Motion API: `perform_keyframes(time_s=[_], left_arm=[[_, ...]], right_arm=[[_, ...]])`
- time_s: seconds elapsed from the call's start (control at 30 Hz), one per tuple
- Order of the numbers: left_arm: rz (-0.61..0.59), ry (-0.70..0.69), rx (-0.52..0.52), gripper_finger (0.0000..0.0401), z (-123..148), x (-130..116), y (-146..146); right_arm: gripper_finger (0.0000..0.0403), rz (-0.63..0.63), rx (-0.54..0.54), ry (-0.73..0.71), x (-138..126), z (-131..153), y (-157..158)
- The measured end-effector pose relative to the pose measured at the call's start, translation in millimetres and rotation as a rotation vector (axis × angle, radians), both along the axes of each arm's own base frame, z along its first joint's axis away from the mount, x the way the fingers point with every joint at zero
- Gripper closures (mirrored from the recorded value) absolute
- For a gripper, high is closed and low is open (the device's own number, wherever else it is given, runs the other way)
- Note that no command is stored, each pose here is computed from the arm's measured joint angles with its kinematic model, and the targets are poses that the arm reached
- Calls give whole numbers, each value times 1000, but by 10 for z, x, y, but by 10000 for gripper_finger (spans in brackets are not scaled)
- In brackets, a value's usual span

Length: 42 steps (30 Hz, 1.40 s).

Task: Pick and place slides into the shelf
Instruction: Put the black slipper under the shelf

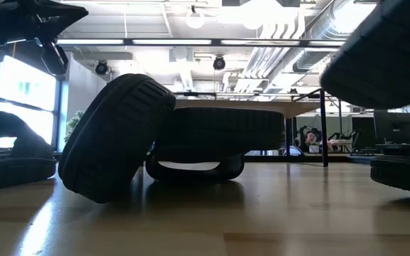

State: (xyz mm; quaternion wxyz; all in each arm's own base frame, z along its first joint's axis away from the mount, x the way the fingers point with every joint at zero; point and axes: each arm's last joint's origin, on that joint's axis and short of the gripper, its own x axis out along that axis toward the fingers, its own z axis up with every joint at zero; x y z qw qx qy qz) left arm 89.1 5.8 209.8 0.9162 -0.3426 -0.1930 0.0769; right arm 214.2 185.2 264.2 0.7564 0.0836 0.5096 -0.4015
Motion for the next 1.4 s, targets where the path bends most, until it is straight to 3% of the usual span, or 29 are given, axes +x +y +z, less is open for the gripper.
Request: perform_keyframes(time_s=[0.3,0.6,0.87,1.03,1.2,1.4], left_arm=[[0,0,0,400,0,0,0],[0,5,0,400,-4,1,0],[0,43,0,400,-40,12,0],[-1,52,0,400,-49,15,0],[0,53,0,400,-50,15,0],[0,56,0,400,-53,16,0]], right_arm=[[403,137,-45,68,318,199,-296],[403,255,-229,248,716,185,-935],[403,235,-331,446,1024,-324,-1215],[403,177,-325,494,855,-795,-1314],[403,130,-339,505,724,-966,-1430],[403,198,-280,454,798,-1174,-1542]])
